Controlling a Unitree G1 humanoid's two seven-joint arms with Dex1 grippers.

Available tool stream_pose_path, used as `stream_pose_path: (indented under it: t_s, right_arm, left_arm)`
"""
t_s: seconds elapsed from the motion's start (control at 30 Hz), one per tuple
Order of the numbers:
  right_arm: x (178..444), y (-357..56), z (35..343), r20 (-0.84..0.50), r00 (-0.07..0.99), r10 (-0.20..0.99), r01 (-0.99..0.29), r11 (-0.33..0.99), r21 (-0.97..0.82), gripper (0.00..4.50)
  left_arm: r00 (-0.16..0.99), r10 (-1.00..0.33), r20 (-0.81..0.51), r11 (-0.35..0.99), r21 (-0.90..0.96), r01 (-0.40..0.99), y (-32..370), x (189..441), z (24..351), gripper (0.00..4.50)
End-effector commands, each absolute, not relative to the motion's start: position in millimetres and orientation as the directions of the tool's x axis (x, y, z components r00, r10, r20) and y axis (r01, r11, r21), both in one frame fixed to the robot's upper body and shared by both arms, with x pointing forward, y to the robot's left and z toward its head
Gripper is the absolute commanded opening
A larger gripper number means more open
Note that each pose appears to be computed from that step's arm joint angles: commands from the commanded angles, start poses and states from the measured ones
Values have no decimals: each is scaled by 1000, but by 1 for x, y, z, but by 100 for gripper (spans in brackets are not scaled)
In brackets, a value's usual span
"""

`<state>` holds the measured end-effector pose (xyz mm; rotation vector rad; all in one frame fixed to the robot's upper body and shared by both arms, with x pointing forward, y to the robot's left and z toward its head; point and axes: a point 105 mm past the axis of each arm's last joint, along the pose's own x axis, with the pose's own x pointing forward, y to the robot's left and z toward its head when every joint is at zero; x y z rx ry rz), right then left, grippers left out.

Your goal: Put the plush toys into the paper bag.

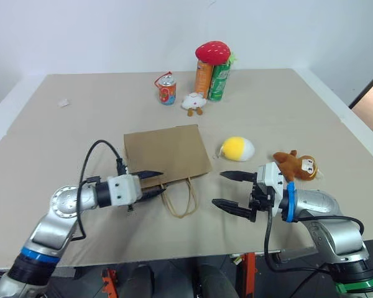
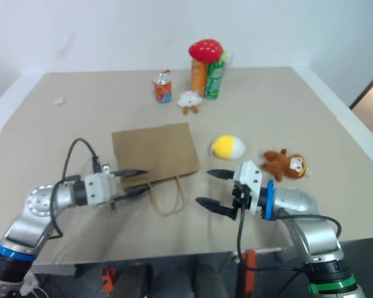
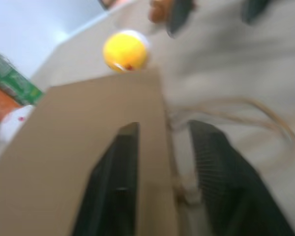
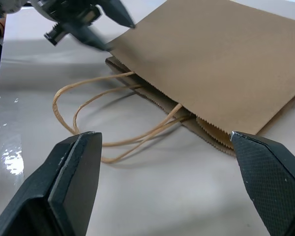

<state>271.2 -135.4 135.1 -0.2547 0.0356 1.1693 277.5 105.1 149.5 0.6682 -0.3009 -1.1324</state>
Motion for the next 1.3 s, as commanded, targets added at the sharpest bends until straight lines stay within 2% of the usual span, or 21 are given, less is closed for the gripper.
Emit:
stream_pose_path:
  t_s: [0.03,0.17,0.73,0.83,0.93,0.97,1.0,1.03,1.07,1.1,1.3]
  right_arm:
    - [269,-136,139,-153,384,911,-914,351,-205,450]
    - [269,-136,137,-158,375,914,-918,342,-202,450]
    - [267,-138,133,-166,385,908,-915,351,-199,450]
    - [266,-138,132,-168,386,907,-914,352,-201,450]
    - [266,-139,131,-169,387,906,-914,353,-201,450]
    - [265,-139,131,-170,387,906,-914,353,-202,450]
    - [265,-139,131,-170,388,906,-913,353,-203,450]
    - [265,-139,131,-170,389,905,-913,354,-204,450]
    - [266,-139,131,-170,390,905,-912,354,-205,450]
    - [266,-139,131,-169,390,905,-912,354,-207,450]
    - [272,-133,134,-151,394,907,-909,360,-210,450]
  left_arm:
    - [370,-902,-221,121,695,709,134,262,144,356]
    - [316,-905,-286,16,719,695,128,256,133,356]
    - [207,-943,-261,-73,767,637,80,265,132,356]
    - [193,-950,-244,-64,760,647,75,266,136,287]
    - [197,-960,-197,-14,740,673,74,268,145,174]
    - [205,-963,-173,15,727,686,74,270,150,165]
    - [213,-965,-152,42,713,700,76,272,155,92]
    - [219,-966,-138,61,702,710,77,273,158,70]
    - [229,-966,-118,86,689,720,78,275,163,19]
    - [235,-967,-98,109,676,729,79,277,168,7]
    - [272,-962,13,221,621,752,80,286,195,7]
